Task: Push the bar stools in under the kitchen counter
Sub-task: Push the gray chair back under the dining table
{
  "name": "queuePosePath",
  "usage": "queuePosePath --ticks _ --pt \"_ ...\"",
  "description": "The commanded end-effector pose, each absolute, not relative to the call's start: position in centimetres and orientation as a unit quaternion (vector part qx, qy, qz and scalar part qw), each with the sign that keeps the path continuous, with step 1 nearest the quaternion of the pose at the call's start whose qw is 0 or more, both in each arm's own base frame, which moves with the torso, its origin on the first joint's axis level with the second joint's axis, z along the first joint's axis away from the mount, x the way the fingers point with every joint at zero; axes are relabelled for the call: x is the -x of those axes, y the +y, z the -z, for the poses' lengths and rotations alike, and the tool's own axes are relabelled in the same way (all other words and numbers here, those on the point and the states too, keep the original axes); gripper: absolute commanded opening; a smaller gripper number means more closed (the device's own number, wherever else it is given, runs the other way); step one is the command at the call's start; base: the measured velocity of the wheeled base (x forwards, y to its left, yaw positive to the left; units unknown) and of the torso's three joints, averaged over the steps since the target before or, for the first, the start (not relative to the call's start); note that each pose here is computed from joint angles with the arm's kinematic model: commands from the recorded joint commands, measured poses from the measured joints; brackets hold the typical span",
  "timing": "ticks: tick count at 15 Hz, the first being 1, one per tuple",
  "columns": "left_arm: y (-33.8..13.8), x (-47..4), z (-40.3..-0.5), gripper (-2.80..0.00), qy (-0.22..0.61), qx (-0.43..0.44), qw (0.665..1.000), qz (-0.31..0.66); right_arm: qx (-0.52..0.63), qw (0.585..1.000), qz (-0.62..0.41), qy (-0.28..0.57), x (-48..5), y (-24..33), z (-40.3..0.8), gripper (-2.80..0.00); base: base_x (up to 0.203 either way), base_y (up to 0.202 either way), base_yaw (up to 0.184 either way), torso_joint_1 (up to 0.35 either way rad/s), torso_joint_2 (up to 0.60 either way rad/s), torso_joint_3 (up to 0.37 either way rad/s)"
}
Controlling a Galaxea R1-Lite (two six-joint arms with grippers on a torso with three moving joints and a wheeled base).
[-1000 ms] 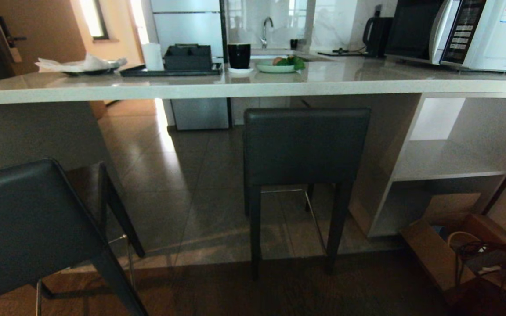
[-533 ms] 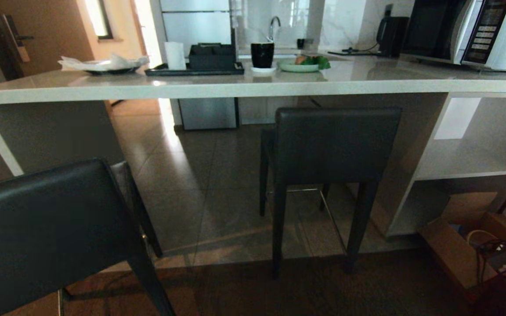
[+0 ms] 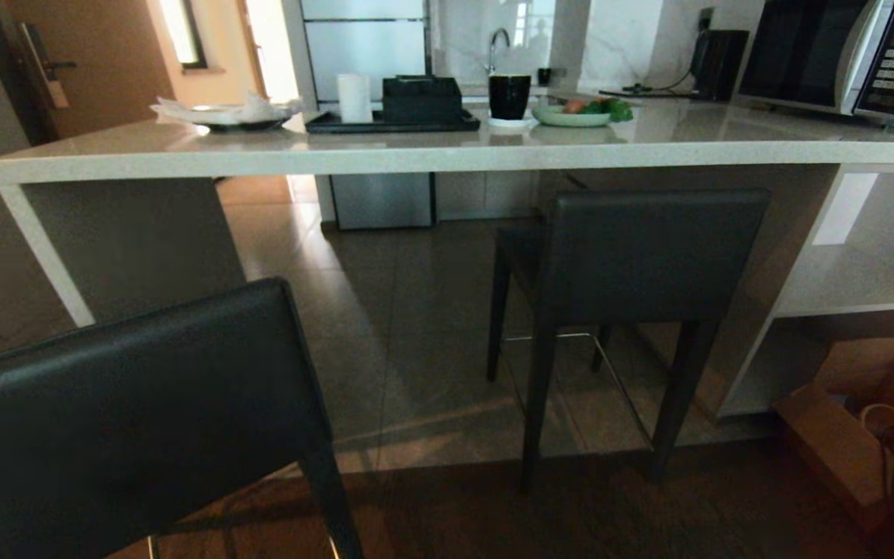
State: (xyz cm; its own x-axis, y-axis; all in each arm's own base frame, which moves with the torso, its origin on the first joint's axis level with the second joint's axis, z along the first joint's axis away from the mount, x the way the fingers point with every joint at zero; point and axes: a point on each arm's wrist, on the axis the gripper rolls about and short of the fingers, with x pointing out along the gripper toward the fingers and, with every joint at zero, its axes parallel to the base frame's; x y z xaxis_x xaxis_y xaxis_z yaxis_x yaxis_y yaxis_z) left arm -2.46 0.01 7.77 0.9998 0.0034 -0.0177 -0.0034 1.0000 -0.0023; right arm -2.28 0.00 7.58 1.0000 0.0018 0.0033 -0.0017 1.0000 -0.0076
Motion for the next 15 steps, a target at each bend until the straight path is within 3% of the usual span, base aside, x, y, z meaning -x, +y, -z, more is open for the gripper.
queuePosePath --ticks 1,5,10,15 --pt "0.01 2.45 -7.76 -2.80 0.010 0.002 1.000 -0.002 0.004 1.000 -0.001 -0.001 2.27 0.00 -7.54 -2.80 0.000 0.111 -0.004 0.002 0.00 0.004" --pt "0.01 2.45 -7.76 -2.80 0.010 0.002 1.000 -0.002 0.004 1.000 -0.002 -0.001 2.27 0.00 -7.54 -2.80 -0.020 0.002 0.000 0.001 0.00 0.000" --pt "0.01 2.44 -7.74 -2.80 0.010 0.002 1.000 -0.002 0.004 1.000 -0.001 -0.001 2.27 0.00 -7.54 -2.80 -0.151 0.001 -0.002 0.001 0.00 0.004" --pt "0.01 2.45 -7.76 -2.80 0.010 0.002 1.000 -0.002 0.004 1.000 -0.002 -0.001 2.27 0.00 -7.54 -2.80 0.000 0.000 0.000 0.000 0.00 0.000"
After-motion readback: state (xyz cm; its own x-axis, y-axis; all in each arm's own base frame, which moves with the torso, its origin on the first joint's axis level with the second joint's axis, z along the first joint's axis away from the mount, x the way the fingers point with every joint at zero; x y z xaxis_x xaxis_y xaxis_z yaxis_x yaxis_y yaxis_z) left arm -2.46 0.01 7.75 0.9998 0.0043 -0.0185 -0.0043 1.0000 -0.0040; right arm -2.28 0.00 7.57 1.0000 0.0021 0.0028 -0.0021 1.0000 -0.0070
